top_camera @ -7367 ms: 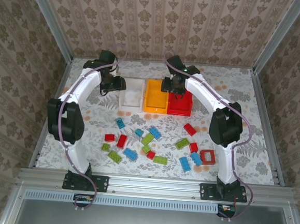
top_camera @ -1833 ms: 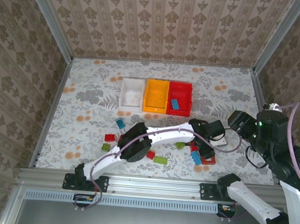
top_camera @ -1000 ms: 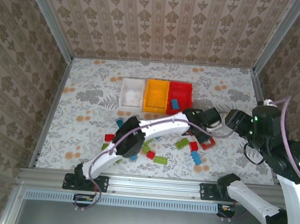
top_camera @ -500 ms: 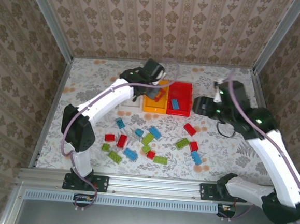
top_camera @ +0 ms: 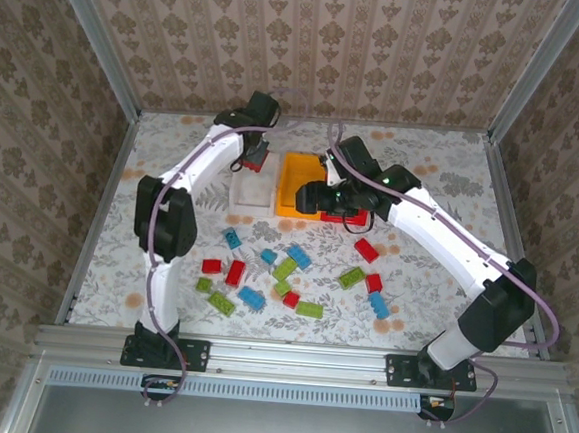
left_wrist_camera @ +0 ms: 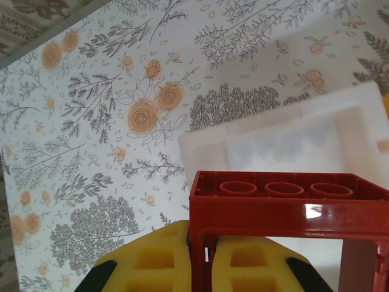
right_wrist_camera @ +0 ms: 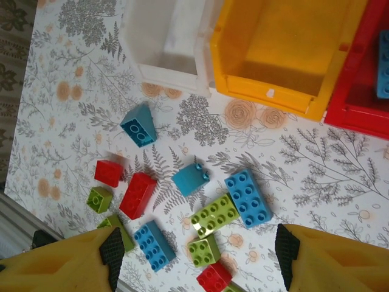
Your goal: Sort the legos into containers by color
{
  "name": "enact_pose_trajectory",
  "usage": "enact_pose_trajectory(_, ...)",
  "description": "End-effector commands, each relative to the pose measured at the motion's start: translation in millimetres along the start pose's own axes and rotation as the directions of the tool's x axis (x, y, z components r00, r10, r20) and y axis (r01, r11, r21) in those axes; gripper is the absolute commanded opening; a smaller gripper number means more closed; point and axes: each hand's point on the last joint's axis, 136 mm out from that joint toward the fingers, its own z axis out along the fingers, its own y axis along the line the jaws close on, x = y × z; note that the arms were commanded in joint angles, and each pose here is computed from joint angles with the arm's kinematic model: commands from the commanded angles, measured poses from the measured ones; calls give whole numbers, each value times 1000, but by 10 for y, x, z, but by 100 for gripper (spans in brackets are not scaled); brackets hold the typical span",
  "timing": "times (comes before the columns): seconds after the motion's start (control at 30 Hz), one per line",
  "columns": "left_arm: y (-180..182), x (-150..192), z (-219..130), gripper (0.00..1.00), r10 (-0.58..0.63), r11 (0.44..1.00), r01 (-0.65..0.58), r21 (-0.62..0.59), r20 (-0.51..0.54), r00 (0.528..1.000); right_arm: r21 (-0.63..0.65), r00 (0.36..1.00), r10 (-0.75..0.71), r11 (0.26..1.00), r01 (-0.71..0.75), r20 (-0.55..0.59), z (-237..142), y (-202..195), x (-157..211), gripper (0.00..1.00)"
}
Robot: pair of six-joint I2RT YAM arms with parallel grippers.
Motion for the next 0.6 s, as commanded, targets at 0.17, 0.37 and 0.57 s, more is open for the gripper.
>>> enact_pose_trajectory(0.17, -68, 149, 169, 0, -156, 988, 154, -22, -132, 979, -80, 999, 32, 996, -32, 2, 146, 146, -199, 71)
enact_pose_trajectory(0.37, -137, 260, 280, 0, -203, 979, 203, -20, -183, 962, -105, 996, 81, 991, -83, -20, 295, 166, -272, 71)
enact_pose_trajectory(0.57, -243, 313, 374, 0, -218, 974, 225, 10, -208, 954, -160, 997, 75, 985, -72, 16, 408, 298, -414, 71)
